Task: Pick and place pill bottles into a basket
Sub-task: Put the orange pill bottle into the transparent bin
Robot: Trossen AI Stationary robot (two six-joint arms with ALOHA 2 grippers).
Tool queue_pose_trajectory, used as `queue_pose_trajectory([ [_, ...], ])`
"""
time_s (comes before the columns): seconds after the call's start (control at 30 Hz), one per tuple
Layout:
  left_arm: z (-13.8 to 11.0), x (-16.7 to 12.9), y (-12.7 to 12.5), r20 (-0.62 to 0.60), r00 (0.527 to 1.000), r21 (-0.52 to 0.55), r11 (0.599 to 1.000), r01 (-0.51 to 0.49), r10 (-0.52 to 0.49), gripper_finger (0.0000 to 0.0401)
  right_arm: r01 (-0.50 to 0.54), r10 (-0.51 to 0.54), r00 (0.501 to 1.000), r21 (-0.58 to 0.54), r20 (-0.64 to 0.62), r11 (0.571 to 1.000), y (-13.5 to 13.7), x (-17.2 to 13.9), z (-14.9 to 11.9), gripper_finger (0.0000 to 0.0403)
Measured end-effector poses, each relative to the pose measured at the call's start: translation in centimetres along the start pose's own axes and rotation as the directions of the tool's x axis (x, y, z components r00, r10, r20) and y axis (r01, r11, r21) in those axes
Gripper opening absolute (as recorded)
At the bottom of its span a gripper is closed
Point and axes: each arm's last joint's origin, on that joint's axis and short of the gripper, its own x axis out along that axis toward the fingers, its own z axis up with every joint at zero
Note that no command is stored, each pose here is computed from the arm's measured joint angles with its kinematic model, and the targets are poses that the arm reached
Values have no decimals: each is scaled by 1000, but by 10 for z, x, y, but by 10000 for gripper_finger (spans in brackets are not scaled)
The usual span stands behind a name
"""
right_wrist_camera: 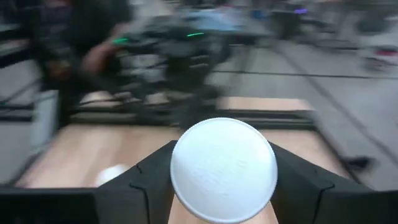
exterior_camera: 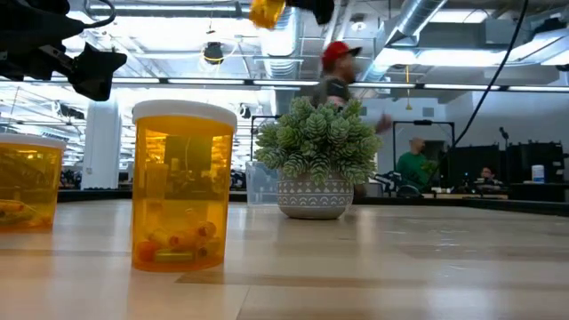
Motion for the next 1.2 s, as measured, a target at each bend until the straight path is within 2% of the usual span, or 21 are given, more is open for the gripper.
queue_pose_trajectory([
  [0.2, 0, 0, 0, 0, 1000, 0, 1000, 0, 0, 277, 227, -226, 974, 81, -18, 971, -70, -4, -1, 189],
  [0.47, 0, 0, 0, 0, 1000, 0, 1000, 0, 0, 277, 411, -393, 911, 225, -122, 883, -136, -9, -24, 206],
  [0.53, 0, 0, 0, 0, 1000, 0, 1000, 0, 0, 277, 436, -405, 899, 253, -165, 864, -145, -10, -32, 204],
  [0.6, 0, 0, 0, 0, 1000, 0, 1000, 0, 0, 277, 441, -415, 897, 264, -152, 858, -151, -1, -36, 193],
  [0.7, 0, 0, 0, 0, 1000, 0, 1000, -1, 1, 277, 457, -401, 886, 277, -234, 845, -156, 11, -57, 188],
  [0.93, 0, 0, 0, 1, 1000, 0, 1000, -1, 1, 277, 445, -370, 892, 355, -260, 822, -159, 42, -88, 210],
  [1.03, 0, 0, 0, 0, 1000, 0, 1000, -1, 1, 277, 452, -366, 888, 389, -278, 803, -160, 50, -99, 198],
  [1.2, 0, 0, 0, 0, 1000, 0, 1000, -1, 1, 277, 464, -363, 880, 390, -306, 795, -163, 58, -113, 187],
])
